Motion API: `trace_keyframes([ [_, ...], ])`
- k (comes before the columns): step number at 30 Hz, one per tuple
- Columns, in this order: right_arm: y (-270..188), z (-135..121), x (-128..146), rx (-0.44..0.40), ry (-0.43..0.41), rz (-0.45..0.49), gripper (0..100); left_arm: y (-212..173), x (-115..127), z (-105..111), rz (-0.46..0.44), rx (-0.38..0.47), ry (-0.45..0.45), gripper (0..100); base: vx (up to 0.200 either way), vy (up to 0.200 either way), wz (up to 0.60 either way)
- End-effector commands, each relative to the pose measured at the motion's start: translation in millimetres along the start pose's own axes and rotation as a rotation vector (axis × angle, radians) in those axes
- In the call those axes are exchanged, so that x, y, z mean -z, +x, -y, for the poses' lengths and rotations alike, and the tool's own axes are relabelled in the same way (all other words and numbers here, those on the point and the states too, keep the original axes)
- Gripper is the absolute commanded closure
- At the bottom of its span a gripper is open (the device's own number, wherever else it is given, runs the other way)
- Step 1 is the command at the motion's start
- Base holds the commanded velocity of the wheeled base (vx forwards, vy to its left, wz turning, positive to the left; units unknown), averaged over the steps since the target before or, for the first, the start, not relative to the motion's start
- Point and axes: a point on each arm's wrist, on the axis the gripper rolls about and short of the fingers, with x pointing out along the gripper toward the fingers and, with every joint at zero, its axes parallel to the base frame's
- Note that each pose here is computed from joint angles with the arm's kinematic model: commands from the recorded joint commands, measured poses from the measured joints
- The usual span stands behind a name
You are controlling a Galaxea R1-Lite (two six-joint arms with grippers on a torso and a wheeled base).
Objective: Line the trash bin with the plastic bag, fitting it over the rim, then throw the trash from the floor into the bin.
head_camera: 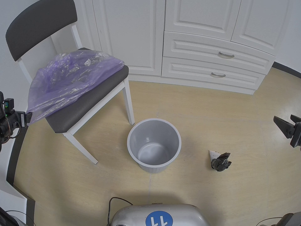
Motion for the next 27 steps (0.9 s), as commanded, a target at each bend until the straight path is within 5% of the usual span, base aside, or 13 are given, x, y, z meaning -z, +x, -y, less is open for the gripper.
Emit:
trace_keyframes([
  [1,-0.5,-1.8,0.9,-0.017,-0.002,-0.003,0,6.5,6.2,5.2,-0.020,0.035,-0.013,0,0.000,0.000,0.00],
  [16,-2.2,-2.9,-1.4,-0.030,0.001,0.020,0,21.2,26.5,-5.1,-0.058,0.152,-0.152,0,0.000,0.000,0.00],
  [27,-2.8,-2.7,-1.2,-0.030,0.002,0.021,0,27.5,47.2,-21.2,0.054,0.161,-0.195,0,0.000,0.000,0.00],
])
